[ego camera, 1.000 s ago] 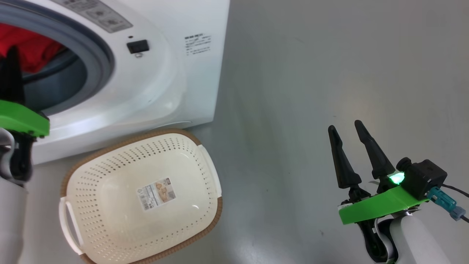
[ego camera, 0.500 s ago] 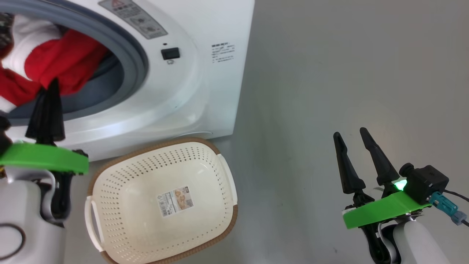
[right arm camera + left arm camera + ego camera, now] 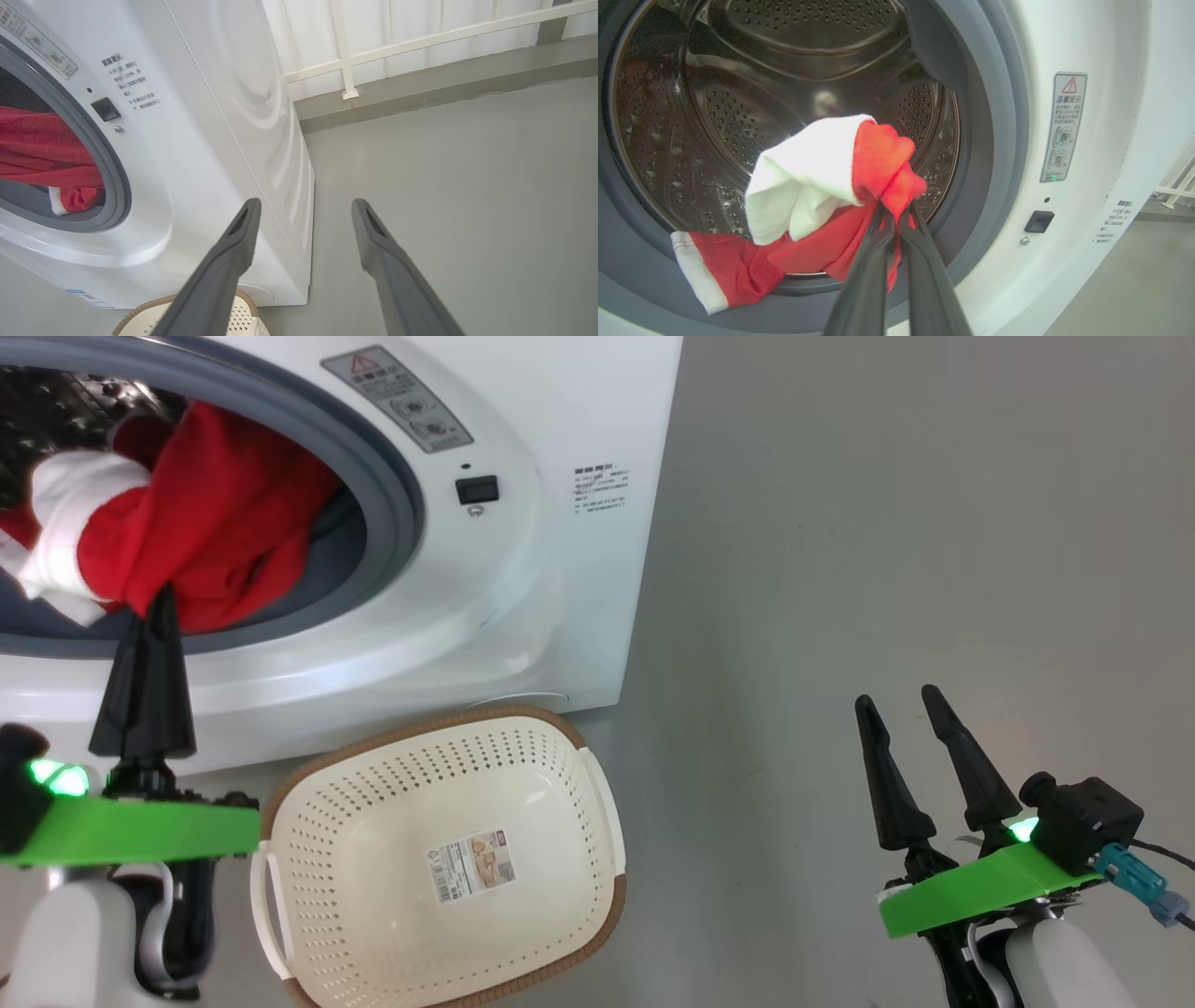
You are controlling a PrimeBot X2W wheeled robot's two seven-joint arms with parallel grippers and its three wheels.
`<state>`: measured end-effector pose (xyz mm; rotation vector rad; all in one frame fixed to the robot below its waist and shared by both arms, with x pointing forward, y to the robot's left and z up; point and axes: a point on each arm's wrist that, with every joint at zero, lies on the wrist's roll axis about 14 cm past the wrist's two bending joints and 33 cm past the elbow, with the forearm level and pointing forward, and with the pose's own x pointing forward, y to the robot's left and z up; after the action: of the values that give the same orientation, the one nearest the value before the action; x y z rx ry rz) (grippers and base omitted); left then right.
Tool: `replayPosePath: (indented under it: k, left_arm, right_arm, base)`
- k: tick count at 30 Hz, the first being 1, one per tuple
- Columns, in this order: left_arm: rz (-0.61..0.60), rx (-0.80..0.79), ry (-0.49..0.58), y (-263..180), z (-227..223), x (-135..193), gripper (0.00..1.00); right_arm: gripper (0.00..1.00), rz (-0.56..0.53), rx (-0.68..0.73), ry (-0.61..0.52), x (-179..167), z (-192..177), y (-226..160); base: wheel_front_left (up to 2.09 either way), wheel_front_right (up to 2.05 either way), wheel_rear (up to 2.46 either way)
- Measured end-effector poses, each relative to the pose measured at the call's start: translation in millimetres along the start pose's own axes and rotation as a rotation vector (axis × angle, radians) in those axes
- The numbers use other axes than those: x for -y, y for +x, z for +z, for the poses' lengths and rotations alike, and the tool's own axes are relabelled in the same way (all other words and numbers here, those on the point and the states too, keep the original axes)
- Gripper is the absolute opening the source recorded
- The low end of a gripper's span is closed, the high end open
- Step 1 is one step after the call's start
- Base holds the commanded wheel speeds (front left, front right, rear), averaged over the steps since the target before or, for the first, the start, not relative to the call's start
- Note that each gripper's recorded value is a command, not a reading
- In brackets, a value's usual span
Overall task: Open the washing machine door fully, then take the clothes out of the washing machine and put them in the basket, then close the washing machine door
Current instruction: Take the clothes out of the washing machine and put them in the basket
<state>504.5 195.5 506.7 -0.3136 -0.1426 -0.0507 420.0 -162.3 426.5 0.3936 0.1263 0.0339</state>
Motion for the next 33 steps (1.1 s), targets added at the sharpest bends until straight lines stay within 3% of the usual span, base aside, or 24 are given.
replayPosePath:
  k: [24,33]
  left_arm:
    - [-0.042,0.323,0.062,-31.5,103.9,29.8,0.0]
    - [-0.032,0.173,0.035,-35.4,53.8,28.4,0.0]
  right_arm:
    - [1.0,0.008,0.0,0.003,-3.7,0.6,-6.2]
    - [1.0,0.004,-0.009,0.002,-2.1,-2.4,-6.3]
  base:
    - [0.0,0.0,0.0]
    - [0.0,0.0,0.0]
